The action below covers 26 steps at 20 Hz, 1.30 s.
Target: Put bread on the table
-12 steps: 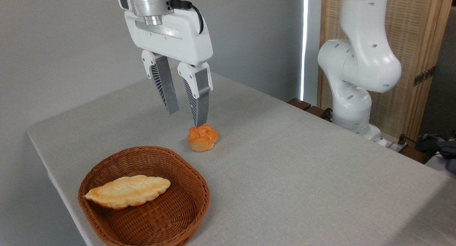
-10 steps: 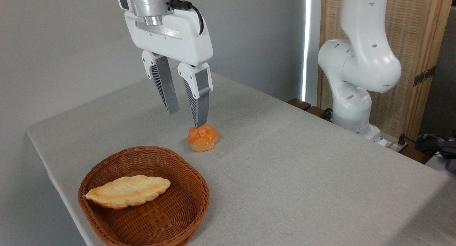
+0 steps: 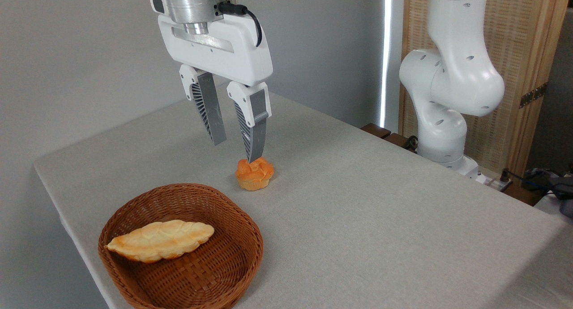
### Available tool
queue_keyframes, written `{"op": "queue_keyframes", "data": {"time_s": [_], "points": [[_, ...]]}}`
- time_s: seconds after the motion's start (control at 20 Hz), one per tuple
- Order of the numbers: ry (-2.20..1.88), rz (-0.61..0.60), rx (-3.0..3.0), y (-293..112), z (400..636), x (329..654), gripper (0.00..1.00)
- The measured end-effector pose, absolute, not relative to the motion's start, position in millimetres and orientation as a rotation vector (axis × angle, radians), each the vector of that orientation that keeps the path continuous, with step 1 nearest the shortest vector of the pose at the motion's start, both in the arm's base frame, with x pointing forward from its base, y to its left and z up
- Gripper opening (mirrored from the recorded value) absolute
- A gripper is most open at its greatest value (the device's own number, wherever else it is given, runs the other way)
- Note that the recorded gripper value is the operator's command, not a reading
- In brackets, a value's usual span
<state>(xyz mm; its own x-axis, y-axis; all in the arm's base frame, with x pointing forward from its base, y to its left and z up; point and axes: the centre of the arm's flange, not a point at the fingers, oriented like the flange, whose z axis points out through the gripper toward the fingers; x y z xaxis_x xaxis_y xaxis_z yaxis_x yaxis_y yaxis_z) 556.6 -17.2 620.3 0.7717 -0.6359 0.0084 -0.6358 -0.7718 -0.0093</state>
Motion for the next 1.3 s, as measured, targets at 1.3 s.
{"op": "queue_keyframes", "data": {"time_s": [1.3], "points": [[1.465,-0.501,-2.659,-80.9,486.7,585.2,1.00]]}}
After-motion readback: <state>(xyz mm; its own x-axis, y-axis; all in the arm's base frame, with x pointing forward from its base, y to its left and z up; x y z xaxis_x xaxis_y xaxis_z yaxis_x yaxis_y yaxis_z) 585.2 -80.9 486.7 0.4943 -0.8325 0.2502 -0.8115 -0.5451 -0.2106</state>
